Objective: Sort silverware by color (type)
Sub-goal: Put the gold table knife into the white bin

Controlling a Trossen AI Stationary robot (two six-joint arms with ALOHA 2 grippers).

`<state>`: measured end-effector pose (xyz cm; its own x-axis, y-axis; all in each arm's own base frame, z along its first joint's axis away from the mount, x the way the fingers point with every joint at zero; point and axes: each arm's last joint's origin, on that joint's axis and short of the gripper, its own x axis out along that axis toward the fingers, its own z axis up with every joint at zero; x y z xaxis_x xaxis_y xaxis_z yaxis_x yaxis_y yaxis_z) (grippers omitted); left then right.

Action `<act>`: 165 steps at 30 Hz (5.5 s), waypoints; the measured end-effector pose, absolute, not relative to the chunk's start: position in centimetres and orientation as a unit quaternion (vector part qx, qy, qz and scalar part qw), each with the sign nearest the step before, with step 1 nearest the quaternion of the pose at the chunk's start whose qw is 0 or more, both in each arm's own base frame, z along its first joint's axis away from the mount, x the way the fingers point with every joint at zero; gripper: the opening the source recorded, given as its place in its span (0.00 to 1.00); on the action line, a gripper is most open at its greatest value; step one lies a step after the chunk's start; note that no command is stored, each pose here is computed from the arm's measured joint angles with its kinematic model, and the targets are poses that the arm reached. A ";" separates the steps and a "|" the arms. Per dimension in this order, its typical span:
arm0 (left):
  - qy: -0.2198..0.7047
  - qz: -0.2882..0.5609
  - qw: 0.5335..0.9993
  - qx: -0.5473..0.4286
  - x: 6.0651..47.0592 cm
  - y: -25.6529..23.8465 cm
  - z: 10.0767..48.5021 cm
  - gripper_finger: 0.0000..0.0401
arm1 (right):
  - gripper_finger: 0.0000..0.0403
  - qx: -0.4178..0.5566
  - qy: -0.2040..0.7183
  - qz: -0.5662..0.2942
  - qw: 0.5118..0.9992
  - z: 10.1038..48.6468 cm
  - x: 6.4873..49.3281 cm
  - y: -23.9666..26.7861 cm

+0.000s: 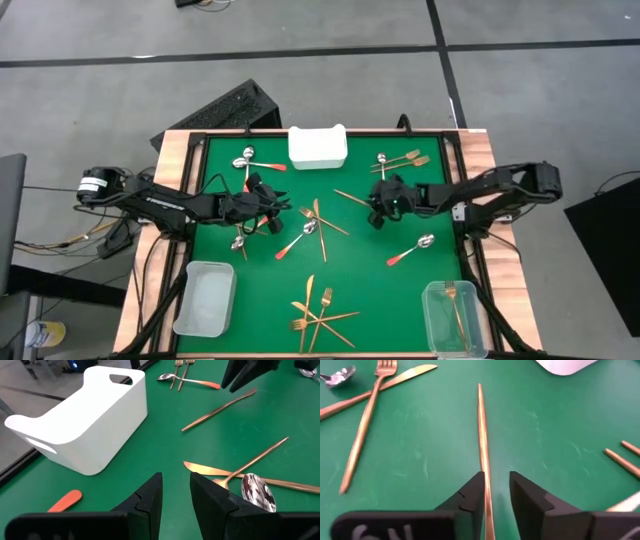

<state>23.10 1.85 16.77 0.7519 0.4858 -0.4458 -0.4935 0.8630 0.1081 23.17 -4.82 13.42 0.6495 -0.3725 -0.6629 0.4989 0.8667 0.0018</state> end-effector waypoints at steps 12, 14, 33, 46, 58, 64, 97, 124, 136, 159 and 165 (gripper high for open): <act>0.231 0.289 0.929 -0.004 23.0 2.0 16.8 0.22 | 0.35 0.086 0.328 -0.241 0.909 10.0 25.1 -5.5; 0.229 0.291 0.929 -0.009 23.0 2.0 16.8 0.22 | 0.35 0.083 0.323 -0.241 0.912 9.8 25.3 -5.5; 0.230 0.283 0.931 -0.013 23.1 1.9 16.8 0.22 | 0.07 0.077 0.320 -0.252 0.910 7.0 26.2 -5.7; 0.232 0.280 0.931 -0.022 23.0 1.9 16.7 0.22 | 0.07 0.087 0.183 -0.192 0.960 14.1 26.3 -4.4; 0.131 0.237 0.963 -0.009 24.4 1.7 18.4 0.23 | 0.07 0.065 0.084 -0.126 0.986 20.8 23.8 -3.6; 0.033 0.169 0.985 0.011 25.7 1.8 19.4 0.35 | 0.07 0.036 0.082 -0.118 0.989 21.1 23.7 -3.5; 0.213 0.212 0.868 0.395 34.8 -0.2 21.5 0.52 | 0.07 0.143 0.127 -0.133 0.973 20.8 24.0 -2.7; 0.299 0.201 0.763 0.537 40.1 0.6 19.5 0.52 | 0.07 0.189 0.115 -0.163 0.962 20.8 23.9 -3.2; 0.311 0.230 0.754 0.531 40.7 0.7 19.2 0.25 | 0.08 0.186 0.118 -0.173 0.960 20.7 23.9 -3.3; 0.479 0.342 0.672 0.449 37.4 8.6 18.5 0.01 | 0.34 0.111 0.070 -0.235 0.963 22.9 22.5 -3.5; 0.550 0.301 0.668 0.402 33.6 12.0 20.6 0.01 | 0.35 0.112 0.106 -0.240 0.958 22.4 22.1 -3.5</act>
